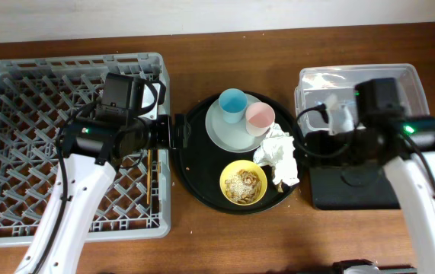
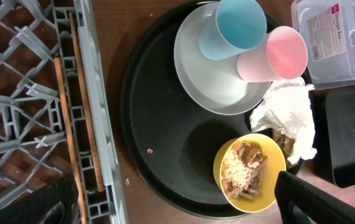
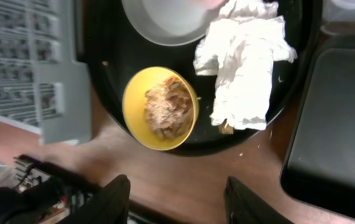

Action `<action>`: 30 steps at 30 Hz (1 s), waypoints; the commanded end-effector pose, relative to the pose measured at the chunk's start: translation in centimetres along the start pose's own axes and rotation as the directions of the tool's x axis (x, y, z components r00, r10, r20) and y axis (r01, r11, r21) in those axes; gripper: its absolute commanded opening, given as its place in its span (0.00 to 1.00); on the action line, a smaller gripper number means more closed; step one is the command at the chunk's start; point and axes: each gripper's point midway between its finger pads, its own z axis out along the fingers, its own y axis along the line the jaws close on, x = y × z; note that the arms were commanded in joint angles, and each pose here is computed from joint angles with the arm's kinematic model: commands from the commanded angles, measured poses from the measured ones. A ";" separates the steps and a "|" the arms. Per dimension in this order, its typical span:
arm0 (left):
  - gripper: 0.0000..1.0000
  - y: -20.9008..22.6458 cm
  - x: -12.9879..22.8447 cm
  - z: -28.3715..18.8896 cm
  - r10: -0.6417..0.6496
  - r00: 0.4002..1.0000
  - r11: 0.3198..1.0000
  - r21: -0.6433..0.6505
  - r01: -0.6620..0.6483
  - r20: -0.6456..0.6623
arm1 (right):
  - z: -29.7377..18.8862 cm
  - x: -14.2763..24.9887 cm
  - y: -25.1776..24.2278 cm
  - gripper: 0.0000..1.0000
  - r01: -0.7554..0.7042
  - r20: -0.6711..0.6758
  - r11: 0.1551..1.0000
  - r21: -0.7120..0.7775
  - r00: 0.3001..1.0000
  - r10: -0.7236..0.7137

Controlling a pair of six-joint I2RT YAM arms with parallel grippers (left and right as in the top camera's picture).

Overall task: Sort waste into correct bins and load items into the dishwasher rack
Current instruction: 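Reach the right gripper to the white napkin and grasp it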

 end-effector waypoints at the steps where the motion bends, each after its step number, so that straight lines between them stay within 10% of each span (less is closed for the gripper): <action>1: 0.99 -0.2 -0.3 -0.6 0.000 1.000 1.000 0.011 -0.001 0.016 | 3.3 0.5 -1.8 0.51 -0.024 -0.068 0.993 0.117 0.997 0.032; 7: 0.99 -0.2 -0.3 -0.6 0.000 1.000 1.000 0.011 -0.001 0.016 | 8.7 0.0 -3.9 0.61 0.036 -0.094 0.954 0.298 0.996 -0.008; 9: 0.99 -0.2 -0.3 -0.6 0.000 1.000 1.000 0.011 -0.001 0.016 | 10.3 -0.2 -4.4 0.82 0.045 -0.102 0.940 0.338 0.995 -0.011; 19: 0.99 -0.2 -0.3 -0.6 0.000 1.000 1.000 0.011 -0.001 0.016 | 18.0 -0.3 -7.6 0.81 0.038 -0.207 0.913 0.405 0.977 0.052; 22: 0.99 -0.2 -0.3 -0.6 0.000 1.000 1.000 0.011 -0.001 0.016 | 19.7 0.6 -8.5 0.69 0.038 -0.255 0.909 0.416 0.964 0.076; 26: 0.99 -0.2 -0.3 -0.6 0.000 1.000 1.000 0.011 -0.001 0.016 | 19.8 0.6 -8.3 0.11 0.035 -0.259 0.913 0.406 0.963 0.078; 30: 0.99 -0.2 -0.3 -0.6 0.000 1.000 1.000 0.011 -0.001 0.016 | 18.0 -0.8 -6.7 0.04 0.030 -0.230 0.926 0.377 0.971 0.062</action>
